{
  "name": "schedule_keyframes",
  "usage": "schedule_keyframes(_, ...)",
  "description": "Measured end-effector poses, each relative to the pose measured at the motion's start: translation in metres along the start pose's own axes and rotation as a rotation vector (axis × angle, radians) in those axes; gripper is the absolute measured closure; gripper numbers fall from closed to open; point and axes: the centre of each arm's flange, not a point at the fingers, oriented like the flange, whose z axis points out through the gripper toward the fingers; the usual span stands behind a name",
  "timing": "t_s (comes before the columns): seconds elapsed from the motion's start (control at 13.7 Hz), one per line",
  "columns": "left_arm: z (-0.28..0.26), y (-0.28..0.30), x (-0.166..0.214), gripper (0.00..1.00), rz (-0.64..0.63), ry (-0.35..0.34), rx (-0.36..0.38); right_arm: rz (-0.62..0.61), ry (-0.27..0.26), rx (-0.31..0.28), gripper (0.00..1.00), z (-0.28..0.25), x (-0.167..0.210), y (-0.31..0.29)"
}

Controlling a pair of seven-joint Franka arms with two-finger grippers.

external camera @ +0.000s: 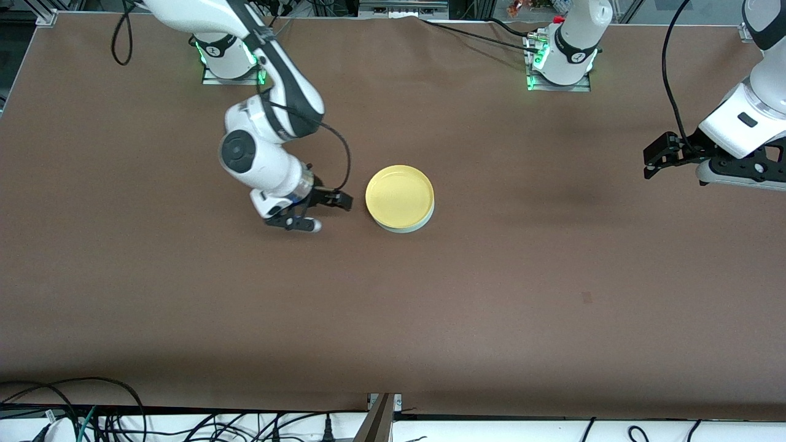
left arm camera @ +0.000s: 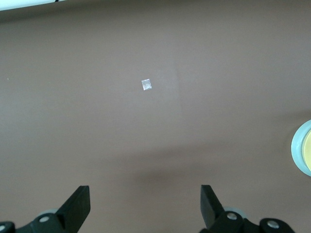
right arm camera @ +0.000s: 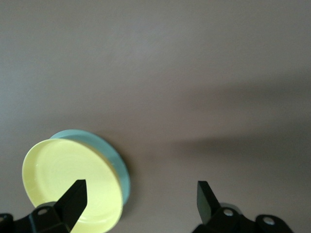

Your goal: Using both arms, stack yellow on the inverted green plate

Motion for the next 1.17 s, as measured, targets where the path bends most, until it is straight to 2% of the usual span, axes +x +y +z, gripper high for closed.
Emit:
schedule_keyframes(0.22, 0.0, 0.007, 0.001, 0.0, 0.013, 0.0, -0.001, -0.039, -0.061, -0.075, 0.0, -0.071, 0.039, 0.043)
schedule_keyframes(0.44, 0.0, 0.011, 0.001, 0.0, 0.019, 0.001, -0.001, -0.096, -0.103, -0.114, 0.0, -0.135, 0.067, 0.104)
schedule_keyframes(0.73, 0.0, 0.012, 0.0, 0.0, 0.022, -0.009, -0.002, -0.133, -0.176, -0.199, 0.0, -0.209, 0.073, 0.169)
schedule_keyframes(0.95, 0.001, 0.013, -0.001, 0.0, 0.022, -0.019, -0.002, -0.119, -0.149, -0.259, 0.0, -0.255, 0.065, 0.19)
schedule_keyframes(1.17, -0.001, 0.013, -0.001, 0.0, 0.023, -0.022, -0.003, -0.1, -0.123, -0.226, 0.0, -0.3, 0.047, 0.225)
